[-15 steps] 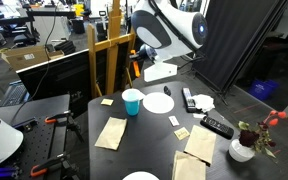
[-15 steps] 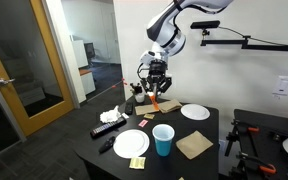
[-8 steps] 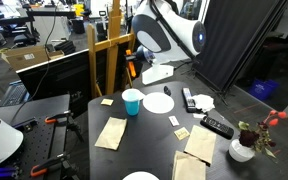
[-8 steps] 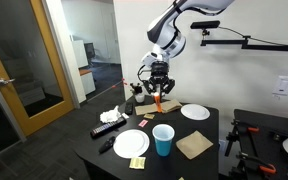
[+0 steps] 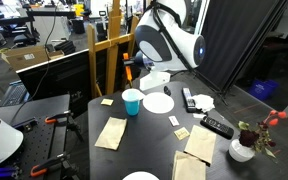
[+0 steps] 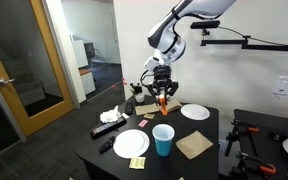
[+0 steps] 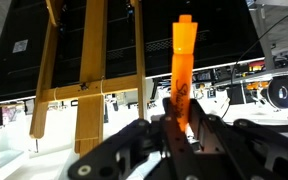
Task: Move the blue cup to the left and put the orange marker inside it
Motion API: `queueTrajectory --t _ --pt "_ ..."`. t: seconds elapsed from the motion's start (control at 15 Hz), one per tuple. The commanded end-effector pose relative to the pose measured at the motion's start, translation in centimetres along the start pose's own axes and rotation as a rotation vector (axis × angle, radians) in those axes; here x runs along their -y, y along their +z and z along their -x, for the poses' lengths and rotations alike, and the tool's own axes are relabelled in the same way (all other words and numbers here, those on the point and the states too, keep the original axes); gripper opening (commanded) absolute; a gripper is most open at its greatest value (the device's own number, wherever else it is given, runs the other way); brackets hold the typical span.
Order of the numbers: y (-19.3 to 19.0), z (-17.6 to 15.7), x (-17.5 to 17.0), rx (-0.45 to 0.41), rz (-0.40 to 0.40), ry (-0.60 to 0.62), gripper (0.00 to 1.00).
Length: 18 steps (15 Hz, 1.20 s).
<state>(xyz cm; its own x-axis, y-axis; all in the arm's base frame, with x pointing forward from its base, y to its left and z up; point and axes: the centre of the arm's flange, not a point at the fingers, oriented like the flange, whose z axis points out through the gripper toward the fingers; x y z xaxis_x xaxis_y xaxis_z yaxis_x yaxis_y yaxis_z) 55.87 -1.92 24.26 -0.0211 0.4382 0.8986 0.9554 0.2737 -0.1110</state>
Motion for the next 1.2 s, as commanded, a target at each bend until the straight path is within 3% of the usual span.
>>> queueTrajectory --t 0.0,0.07,0.6,1.13 --pt "0.0 0.0 -0.1 0.000 -0.001 0.000 0.20" --pt "0.1 0.0 -0.1 0.000 -0.002 -0.001 0.05" --pt "-0.2 2.4 0.2 -0.091 -0.014 -0.019 0.05" --pt "0.4 6.6 0.5 -0.106 -0.003 -0.125 0.05"
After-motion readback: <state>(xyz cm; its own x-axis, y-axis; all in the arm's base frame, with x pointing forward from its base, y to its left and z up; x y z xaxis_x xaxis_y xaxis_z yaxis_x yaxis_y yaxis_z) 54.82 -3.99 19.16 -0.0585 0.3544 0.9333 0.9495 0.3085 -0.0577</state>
